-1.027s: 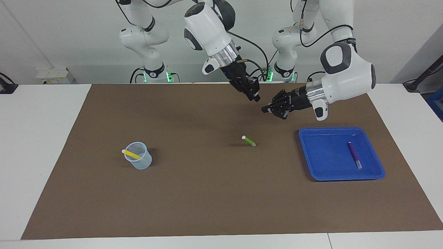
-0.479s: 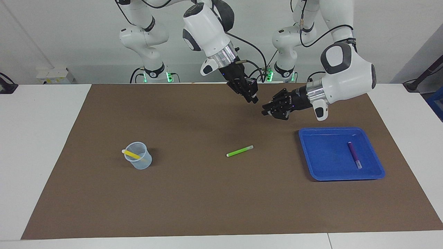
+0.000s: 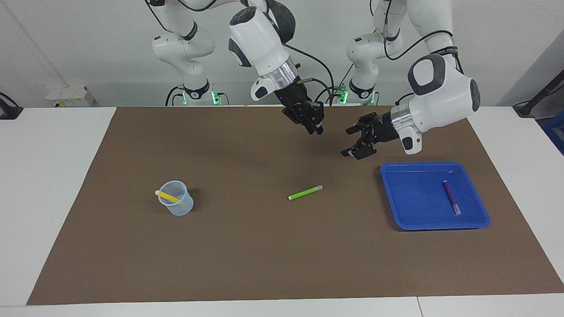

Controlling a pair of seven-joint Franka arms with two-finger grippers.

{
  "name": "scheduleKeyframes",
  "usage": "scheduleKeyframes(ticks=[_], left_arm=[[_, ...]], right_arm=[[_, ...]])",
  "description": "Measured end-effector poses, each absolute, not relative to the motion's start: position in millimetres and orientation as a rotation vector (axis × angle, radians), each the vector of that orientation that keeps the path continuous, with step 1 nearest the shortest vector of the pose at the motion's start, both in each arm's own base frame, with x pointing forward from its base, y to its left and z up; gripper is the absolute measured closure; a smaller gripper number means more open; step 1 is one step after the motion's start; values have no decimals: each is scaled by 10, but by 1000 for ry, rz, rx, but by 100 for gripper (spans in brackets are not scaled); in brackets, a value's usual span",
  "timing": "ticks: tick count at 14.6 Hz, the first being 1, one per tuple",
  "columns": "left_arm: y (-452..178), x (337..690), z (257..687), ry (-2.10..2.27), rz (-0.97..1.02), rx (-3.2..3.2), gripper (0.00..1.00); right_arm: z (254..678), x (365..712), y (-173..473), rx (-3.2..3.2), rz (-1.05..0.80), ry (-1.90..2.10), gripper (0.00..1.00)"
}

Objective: Right arm passes pens to left for tray arrangement

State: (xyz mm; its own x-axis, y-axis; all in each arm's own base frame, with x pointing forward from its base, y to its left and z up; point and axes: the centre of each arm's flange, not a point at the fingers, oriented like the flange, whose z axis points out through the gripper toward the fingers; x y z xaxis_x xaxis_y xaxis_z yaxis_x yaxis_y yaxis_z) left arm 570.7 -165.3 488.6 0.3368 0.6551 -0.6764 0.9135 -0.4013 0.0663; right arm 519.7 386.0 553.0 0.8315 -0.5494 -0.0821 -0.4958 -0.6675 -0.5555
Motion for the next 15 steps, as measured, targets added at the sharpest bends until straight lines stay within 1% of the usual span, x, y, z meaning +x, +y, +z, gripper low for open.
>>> scheduleKeyframes(ticks=[2, 7, 10, 12, 13, 14, 15], left_arm=[[-1619, 5712, 4875, 1339, -768, 2202, 0], [-1500, 5690, 4881, 1272, -608, 2422, 0], [-1481, 5668, 4915, 1212, -562, 2480, 0], [-1495, 5623, 4858, 1199, -572, 2496, 2], [-1524, 5583, 4823, 1197, -582, 2504, 9], [-1589, 5530, 4788, 1203, -594, 2512, 12], [-1676, 5479, 4761, 1228, -603, 2512, 11]], right_arm=[[5503, 5237, 3776, -2486, -124, 692, 68], [5495, 5290, 3674, -2550, -149, 551, 68], [5453, 5300, 3617, -2627, -171, 431, 68], [5435, 5331, 3551, -2658, -186, 347, 68], [5429, 5354, 3509, -2670, -194, 307, 68], [5418, 5374, 3462, -2689, -199, 250, 69], [5403, 5387, 3415, -2713, -199, 176, 69]])
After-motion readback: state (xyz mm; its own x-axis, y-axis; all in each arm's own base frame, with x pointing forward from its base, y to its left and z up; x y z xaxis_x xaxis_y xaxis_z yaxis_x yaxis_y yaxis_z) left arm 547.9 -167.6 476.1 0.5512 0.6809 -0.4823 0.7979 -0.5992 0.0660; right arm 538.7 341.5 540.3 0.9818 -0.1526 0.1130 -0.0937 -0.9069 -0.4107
